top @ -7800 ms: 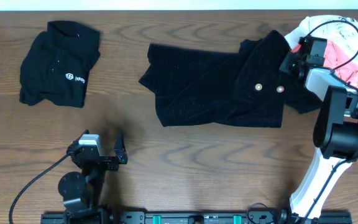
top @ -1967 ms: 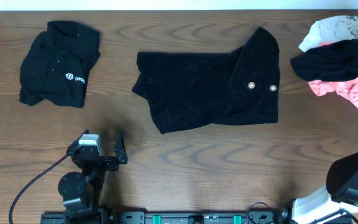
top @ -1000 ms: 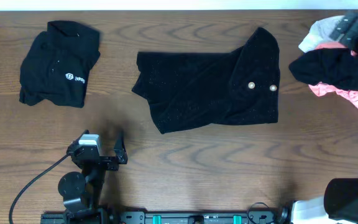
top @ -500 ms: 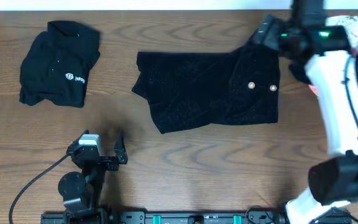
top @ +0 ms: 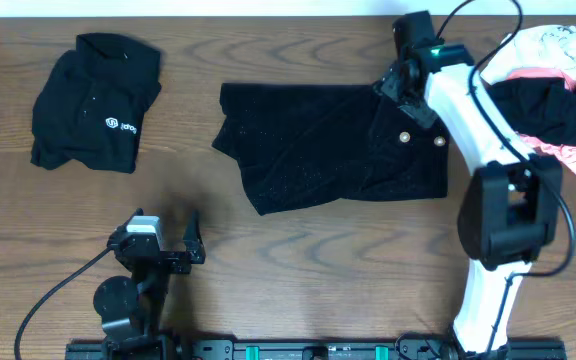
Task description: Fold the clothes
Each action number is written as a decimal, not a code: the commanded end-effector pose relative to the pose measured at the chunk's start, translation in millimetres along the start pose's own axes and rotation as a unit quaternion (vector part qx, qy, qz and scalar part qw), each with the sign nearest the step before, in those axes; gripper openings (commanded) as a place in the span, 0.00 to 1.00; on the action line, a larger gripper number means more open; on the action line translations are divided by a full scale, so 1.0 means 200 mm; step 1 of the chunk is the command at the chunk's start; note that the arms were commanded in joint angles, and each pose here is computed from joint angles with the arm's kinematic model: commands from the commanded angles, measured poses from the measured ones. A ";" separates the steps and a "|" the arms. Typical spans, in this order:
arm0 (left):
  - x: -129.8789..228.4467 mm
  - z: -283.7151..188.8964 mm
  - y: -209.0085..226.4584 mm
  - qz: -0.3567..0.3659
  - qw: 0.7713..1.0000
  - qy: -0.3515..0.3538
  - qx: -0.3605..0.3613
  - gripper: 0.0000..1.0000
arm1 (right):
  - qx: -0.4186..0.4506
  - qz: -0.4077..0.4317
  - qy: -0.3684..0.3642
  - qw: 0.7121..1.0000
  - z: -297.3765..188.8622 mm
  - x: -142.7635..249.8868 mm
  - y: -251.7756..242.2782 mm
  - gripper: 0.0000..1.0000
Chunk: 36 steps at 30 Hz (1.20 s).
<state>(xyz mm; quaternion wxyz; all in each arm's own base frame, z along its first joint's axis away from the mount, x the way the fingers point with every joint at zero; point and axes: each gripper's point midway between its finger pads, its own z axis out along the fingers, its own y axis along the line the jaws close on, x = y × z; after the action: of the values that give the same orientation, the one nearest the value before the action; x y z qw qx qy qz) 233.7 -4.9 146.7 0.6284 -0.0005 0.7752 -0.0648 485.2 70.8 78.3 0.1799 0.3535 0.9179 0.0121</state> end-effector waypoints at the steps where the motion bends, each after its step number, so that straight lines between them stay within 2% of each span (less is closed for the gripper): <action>1: 0.06 0.01 0.01 -0.003 1.000 0.012 -0.001 0.98 | 0.006 0.022 0.004 1.000 0.09 0.02 0.02 0.85; 6: 0.06 0.01 0.01 -0.003 1.000 0.012 -0.001 0.98 | -0.023 0.024 0.027 0.999 0.24 0.07 0.10 0.84; 7: 0.06 0.01 0.01 -0.003 1.000 0.012 -0.001 0.98 | -0.027 0.024 0.029 0.999 0.26 0.08 0.11 0.75; 8: 0.06 0.01 0.01 -0.003 1.000 0.012 -0.001 0.98 | -0.029 0.027 0.030 0.999 0.28 0.08 0.11 0.57; 10: 0.06 0.01 0.01 -0.003 1.000 0.012 -0.001 0.98 | -0.030 0.051 0.031 0.998 0.29 0.08 0.11 0.11; 11: 0.06 0.01 0.01 -0.003 1.000 0.012 -0.001 0.98 | -0.034 0.060 0.029 0.997 0.28 0.07 0.12 0.01; 19: 0.06 0.01 0.01 -0.003 1.000 0.012 -0.001 0.98 | -0.135 0.077 -0.006 0.988 0.00 -0.17 0.38 0.01; 26: 0.06 0.01 0.01 -0.003 1.000 0.012 -0.001 0.98 | -0.174 0.128 -0.092 0.972 -0.14 -0.40 0.48 0.01; 27: 0.06 0.01 0.01 -0.003 1.000 0.012 -0.001 0.98 | -0.179 0.138 -0.107 0.968 -0.15 -0.43 0.49 0.04; 28: 0.06 0.01 0.01 -0.003 1.000 0.012 -0.001 0.98 | -0.189 0.146 -0.126 0.963 -0.16 -0.47 0.50 0.17; 29: 0.06 0.01 0.01 -0.003 1.000 0.012 -0.001 0.98 | -0.201 0.150 -0.139 0.958 -0.17 -0.51 0.53 0.38; 30: 0.06 0.01 0.01 -0.003 1.000 0.012 -0.001 0.98 | -0.212 0.152 -0.147 0.954 -0.18 -0.53 0.55 0.72; 31: 0.06 0.01 0.01 -0.003 1.000 0.012 -0.001 0.98 | -0.220 0.154 -0.152 0.951 -0.19 -0.54 0.56 0.99; 33: 0.06 0.01 0.01 -0.003 1.000 0.012 -0.001 0.98 | -0.235 0.130 -0.144 0.952 -0.21 -0.54 0.59 0.99; 36: 0.06 0.01 0.01 -0.003 1.000 0.012 -0.001 0.98 | -0.255 0.035 -0.135 0.957 -0.26 -0.50 0.64 0.99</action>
<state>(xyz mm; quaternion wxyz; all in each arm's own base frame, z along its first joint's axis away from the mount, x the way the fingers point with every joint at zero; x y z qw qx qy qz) 233.7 -4.9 146.7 0.6283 -0.0006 0.7753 -0.0648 617.6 104.6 152.4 0.3664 0.3956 0.8184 0.1988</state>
